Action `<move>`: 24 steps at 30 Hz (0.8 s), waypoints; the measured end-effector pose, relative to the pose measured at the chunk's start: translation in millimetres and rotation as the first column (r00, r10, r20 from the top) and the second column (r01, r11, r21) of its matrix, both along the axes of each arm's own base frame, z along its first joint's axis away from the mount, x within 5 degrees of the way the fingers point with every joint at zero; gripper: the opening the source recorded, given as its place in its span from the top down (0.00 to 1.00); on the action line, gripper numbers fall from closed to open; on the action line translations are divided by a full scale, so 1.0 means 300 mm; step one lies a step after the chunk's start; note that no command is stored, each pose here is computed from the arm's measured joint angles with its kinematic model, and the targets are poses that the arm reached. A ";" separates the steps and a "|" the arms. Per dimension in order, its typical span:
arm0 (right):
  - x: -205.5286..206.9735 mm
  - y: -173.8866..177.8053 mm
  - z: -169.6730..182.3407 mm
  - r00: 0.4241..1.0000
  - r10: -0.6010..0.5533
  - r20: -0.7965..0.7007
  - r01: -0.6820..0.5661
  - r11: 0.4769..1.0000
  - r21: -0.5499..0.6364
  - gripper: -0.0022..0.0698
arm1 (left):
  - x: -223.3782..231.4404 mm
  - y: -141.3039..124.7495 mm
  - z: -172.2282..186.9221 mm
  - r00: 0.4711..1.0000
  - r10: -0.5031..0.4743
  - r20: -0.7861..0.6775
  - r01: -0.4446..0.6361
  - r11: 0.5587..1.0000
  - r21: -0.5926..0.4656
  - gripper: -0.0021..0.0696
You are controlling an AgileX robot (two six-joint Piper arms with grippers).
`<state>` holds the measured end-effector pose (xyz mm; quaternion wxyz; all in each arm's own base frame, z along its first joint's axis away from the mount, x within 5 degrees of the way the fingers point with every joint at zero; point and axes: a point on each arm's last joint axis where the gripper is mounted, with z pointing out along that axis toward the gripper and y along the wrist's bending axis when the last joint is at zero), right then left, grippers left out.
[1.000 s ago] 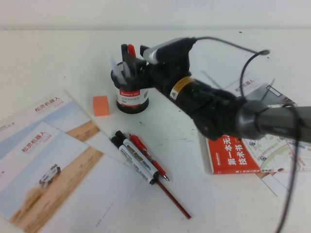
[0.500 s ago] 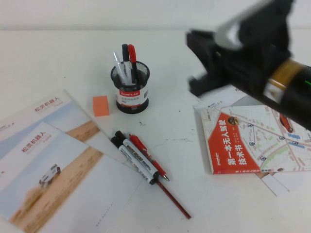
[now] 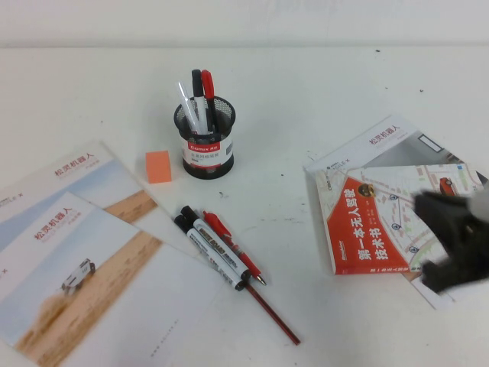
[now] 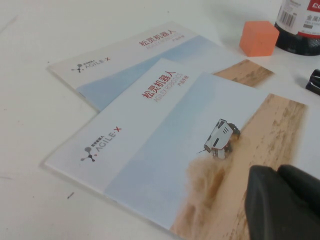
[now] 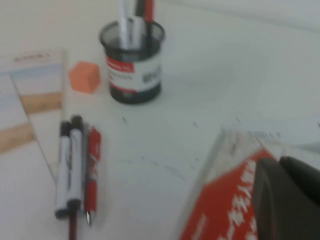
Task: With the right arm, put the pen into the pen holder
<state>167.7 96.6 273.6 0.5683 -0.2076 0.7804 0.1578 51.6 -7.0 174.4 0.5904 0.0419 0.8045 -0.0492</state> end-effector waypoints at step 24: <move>-0.358 -0.307 -0.290 0.887 -0.453 0.094 0.438 0.888 0.138 1.00 | 0.000 0.000 0.000 1.000 0.000 0.000 0.000 1.000 0.000 0.97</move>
